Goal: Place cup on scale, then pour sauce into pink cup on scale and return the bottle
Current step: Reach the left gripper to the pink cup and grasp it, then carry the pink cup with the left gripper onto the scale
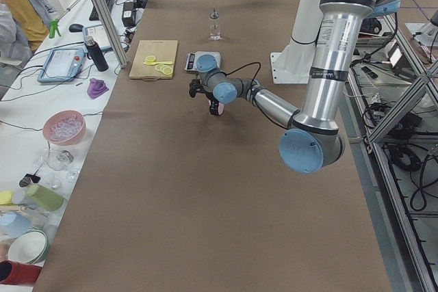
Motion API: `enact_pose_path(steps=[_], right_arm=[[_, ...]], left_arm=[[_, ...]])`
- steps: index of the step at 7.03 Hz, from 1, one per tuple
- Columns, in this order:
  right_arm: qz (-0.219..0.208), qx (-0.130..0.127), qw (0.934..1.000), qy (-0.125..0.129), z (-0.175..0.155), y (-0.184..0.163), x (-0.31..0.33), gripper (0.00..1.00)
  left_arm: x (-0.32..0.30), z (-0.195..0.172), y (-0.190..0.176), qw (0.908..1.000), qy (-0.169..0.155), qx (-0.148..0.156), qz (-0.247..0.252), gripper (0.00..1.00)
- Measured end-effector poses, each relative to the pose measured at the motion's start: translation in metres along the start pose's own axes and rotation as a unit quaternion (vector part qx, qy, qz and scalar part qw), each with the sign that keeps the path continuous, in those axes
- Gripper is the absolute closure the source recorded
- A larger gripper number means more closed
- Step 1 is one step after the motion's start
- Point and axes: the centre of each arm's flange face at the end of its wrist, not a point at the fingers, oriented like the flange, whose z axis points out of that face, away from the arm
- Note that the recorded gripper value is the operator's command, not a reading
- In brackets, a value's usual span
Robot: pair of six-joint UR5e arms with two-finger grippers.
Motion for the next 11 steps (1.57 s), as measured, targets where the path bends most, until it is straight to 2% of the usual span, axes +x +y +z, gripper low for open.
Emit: enact_pose_path(steps=[1, 5, 6, 8, 11], right_arm=[[-0.001, 0.0, 1.0, 0.0, 0.0, 0.0, -0.001, 0.0], [-0.008, 0.007, 0.9999, -0.004, -0.005, -0.007, -0.006, 0.0], [-0.015, 0.011, 0.9998, -0.006, -0.008, -0.012, -0.011, 0.0], [-0.027, 0.017, 0.9994, -0.012, -0.01, -0.017, -0.019, 0.0], [-0.042, 0.022, 0.9987, -0.016, -0.006, -0.021, -0.025, 0.0]], left_arm=[[0.003, 0.001, 0.001, 1.0, 0.001, -0.001, 0.001, 1.0], [0.03, -0.004, -0.006, 0.9999, 0.014, 0.001, 0.006, 1.0], [0.061, -0.015, -0.018, 0.9997, 0.023, 0.006, -0.004, 1.0], [0.162, -0.049, -0.046, 0.9986, 0.031, 0.011, -0.041, 1.0], [0.298, -0.044, -0.088, 0.997, 0.003, 0.042, -0.064, 1.0]])
